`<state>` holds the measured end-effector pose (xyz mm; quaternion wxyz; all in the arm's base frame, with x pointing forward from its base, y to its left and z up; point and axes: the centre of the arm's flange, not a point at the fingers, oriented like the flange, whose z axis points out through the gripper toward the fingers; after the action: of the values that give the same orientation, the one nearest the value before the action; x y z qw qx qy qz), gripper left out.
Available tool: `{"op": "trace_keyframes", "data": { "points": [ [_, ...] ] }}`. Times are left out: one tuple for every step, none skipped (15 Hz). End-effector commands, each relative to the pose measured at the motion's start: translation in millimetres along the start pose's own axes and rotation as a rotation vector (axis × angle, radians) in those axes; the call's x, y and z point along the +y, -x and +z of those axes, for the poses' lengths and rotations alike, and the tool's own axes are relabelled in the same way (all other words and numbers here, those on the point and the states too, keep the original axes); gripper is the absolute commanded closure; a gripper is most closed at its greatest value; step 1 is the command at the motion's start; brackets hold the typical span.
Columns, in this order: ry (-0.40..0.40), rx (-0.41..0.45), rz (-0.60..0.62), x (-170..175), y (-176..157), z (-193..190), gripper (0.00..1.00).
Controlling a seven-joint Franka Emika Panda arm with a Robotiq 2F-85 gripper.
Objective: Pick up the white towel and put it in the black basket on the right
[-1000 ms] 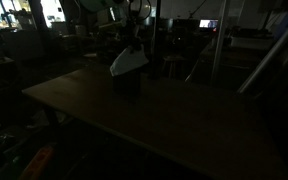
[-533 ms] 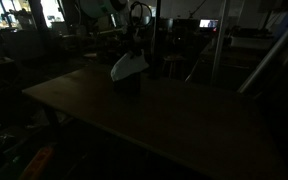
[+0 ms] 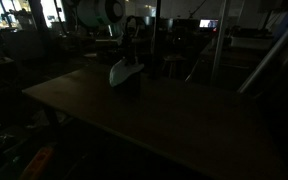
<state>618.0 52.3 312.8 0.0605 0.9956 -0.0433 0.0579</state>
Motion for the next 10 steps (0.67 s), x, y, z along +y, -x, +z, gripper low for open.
{"op": "trace_keyframes", "data": {
  "points": [
    [-0.056,0.013,0.004,1,9,13,0.89],
    [-0.063,0.009,0.005,1,11,16,0.89],
    [-0.073,0.004,0.006,2,13,21,0.89],
    [-0.08,0.0,0.007,2,14,24,0.9],
    [-0.09,-0.002,0.004,1,15,26,0.9],
    [-0.095,-0.008,-0.001,0,15,29,0.9],
    [-0.104,-0.015,-0.008,-2,14,32,0.89],
    [-0.112,-0.02,-0.015,-4,14,33,0.9],
    [-0.117,-0.028,-0.025,-8,14,36,0.89],
    [-0.124,-0.033,-0.035,-11,14,38,0.9]
  ]
}}
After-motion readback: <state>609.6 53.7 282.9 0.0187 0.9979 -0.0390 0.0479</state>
